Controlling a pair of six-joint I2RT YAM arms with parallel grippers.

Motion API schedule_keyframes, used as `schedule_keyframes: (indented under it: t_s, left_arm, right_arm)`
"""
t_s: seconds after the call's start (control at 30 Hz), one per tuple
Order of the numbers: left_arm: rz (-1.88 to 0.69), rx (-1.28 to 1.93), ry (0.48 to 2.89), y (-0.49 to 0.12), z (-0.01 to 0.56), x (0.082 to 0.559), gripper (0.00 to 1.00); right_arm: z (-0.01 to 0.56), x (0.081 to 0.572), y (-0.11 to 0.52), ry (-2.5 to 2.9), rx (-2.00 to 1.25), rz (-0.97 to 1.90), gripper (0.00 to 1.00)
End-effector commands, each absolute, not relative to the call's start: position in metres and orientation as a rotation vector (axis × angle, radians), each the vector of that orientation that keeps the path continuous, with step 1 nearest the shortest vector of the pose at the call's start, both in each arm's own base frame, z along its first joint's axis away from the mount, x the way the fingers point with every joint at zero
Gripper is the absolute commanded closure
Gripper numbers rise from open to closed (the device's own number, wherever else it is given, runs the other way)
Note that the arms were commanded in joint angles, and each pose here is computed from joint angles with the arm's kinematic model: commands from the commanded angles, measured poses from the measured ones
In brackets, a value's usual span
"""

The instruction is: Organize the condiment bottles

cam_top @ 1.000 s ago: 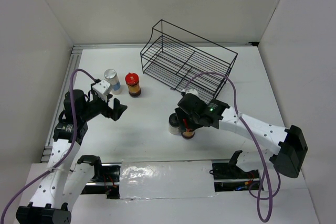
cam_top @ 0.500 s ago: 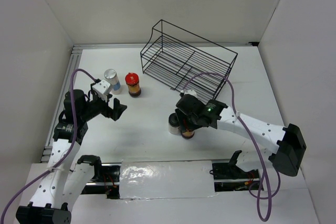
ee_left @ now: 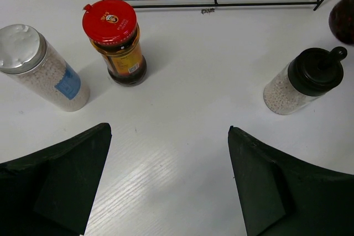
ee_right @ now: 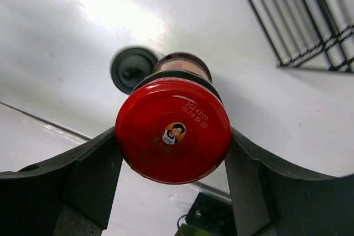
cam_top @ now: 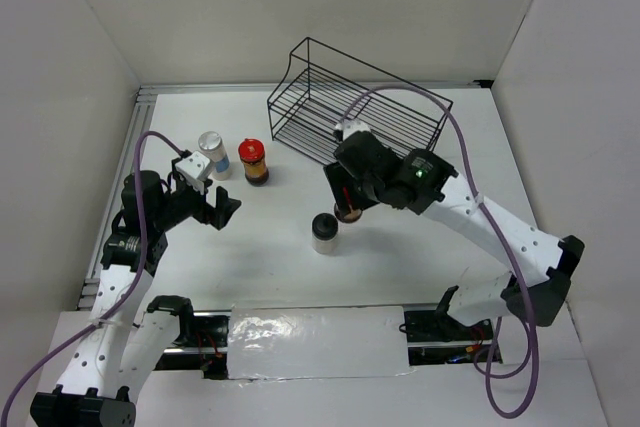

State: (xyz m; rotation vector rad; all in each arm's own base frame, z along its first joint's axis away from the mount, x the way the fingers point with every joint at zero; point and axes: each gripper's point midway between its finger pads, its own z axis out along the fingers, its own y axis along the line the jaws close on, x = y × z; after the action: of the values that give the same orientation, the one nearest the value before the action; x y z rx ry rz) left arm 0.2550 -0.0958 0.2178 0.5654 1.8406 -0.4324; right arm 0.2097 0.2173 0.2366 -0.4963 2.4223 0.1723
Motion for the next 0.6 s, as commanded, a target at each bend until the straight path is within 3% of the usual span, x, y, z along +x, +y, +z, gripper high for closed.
schedule_keyframes:
  t_s: [0.0, 0.23, 0.57]
  left_arm:
    - [-0.389, 0.585, 1.786, -0.094, 0.231, 0.261, 0.01]
    - [-0.406, 0.573, 1.796, -0.095, 0.231, 0.257, 0.01]
    - [-0.384, 0.564, 1.813, -0.091, 0.222, 0.253, 0.01]
  right_arm:
    - [0.305, 0.245, 0.239, 2.216, -0.509, 0.214, 1.0]
    - [0.384, 0.328, 0.217, 2.028, -0.367, 0.1, 1.0]
    - [0.382, 0.403, 0.134, 2.098, -0.171, -0.038, 1.0]
